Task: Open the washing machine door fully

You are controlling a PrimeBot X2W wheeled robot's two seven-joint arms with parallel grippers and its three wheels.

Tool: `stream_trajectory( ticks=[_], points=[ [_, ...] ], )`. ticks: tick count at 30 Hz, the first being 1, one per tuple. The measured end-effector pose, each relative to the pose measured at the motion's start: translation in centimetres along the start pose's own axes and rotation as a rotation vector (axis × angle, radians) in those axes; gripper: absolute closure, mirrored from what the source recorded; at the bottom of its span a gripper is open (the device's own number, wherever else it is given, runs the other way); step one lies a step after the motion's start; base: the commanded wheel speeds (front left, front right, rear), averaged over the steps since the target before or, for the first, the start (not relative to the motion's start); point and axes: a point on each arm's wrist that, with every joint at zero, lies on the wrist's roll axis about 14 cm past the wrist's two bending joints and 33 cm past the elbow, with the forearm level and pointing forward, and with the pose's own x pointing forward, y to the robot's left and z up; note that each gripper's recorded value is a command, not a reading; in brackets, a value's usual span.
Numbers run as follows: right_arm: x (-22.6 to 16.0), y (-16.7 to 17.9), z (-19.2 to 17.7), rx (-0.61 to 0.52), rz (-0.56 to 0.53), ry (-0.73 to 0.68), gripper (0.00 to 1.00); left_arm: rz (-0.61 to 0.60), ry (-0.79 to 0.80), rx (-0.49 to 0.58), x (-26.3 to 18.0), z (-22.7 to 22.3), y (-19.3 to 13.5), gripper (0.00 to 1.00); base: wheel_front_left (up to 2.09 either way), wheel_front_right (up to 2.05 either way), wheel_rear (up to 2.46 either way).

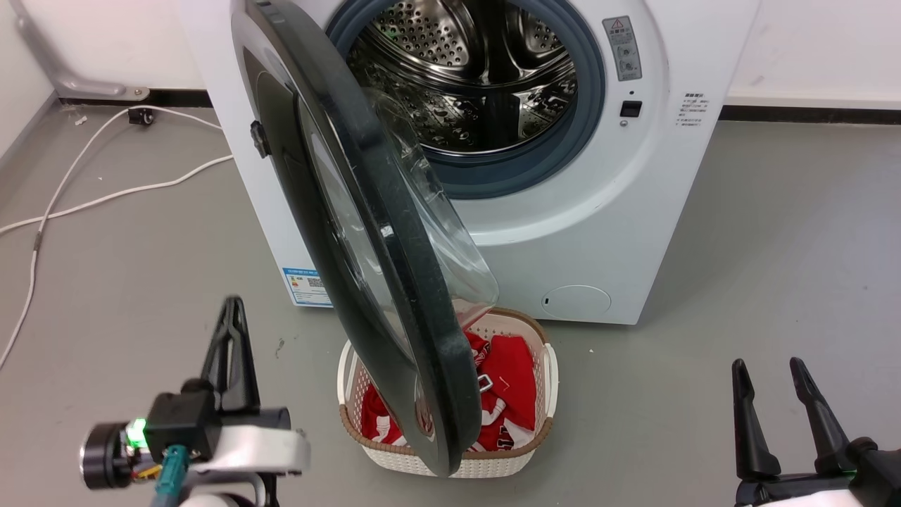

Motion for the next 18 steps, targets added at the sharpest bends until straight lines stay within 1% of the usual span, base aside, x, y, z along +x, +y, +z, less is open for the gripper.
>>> stream_trajectory(
  ticks=[4,8,13,18],
  points=[
    [0.2,0.3,0.1,-0.005,0.011,-0.004,0.0,-0.001,-0.131,0.018,1.5,4.0,0.1,1.0,0.0,0.0,0.0],
    [0.2,0.4,0.2,-0.005,0.014,-0.007,0.0,-0.048,-0.248,0.021,2.5,7.7,-1.1,1.0,0.0,0.0,0.0],
    [0.2,0.6,0.2,-0.006,0.02,-0.007,0.0,-0.148,-0.347,0.023,2.7,10.7,-3.9,1.0,0.0,0.0,0.0],
    [0.1,0.7,0.1,-0.01,0.021,-0.005,0.0,-0.259,-0.397,-0.009,2.3,12.2,-7.3,1.0,0.0,0.0,0.0]
  ],
)
